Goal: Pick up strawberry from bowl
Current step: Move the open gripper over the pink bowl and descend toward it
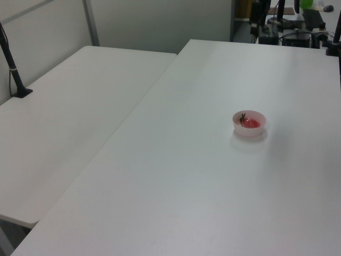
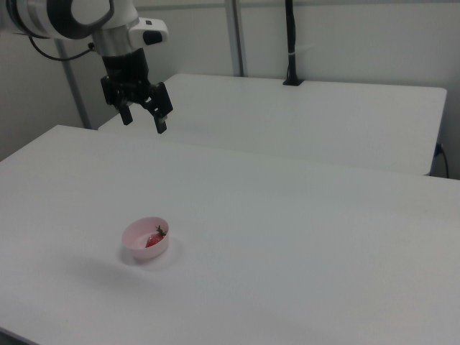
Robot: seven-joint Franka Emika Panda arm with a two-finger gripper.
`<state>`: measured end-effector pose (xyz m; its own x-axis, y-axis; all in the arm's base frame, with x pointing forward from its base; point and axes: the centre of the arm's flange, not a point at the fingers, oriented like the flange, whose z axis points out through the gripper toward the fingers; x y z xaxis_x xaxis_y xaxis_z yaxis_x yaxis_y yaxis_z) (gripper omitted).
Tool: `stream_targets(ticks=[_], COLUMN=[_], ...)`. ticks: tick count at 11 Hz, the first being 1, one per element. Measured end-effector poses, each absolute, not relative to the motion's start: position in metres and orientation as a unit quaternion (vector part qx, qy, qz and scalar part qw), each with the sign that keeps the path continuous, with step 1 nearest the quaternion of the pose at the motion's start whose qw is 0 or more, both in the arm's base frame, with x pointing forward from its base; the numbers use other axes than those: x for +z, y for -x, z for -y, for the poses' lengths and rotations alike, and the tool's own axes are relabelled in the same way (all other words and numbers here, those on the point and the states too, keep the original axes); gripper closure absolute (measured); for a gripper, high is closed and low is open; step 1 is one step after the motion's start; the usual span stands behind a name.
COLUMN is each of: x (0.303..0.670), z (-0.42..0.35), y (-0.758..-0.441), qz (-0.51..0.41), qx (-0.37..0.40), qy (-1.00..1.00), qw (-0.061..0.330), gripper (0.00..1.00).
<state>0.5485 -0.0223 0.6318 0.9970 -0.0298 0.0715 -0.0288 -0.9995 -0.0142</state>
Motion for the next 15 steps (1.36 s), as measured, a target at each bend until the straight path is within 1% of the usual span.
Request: stream_targets(ticks=[8,9,10,11,12,15], x=[0.631,0.629,0.624,0.611,0.593,0.532], z=[0.022,0.022,0.02,0.017,0.013,-0.004], y=[-0.549,-0.549,-0.549,-0.55,-0.552,-0.56], qz=[-0.015,-0.005,0.031,0.088,0.124,0.158], qx=[-0.035,-0.033,-0.026,-0.012,0.006,0.054], qy=[0.999,0.999,0.999,0.996,0.992,0.986], qw=[0.007,0.006,0.006,0.006,0.003,-0.003], gripper=[0.0,0.0,0.0,0.0,0.0,0.0])
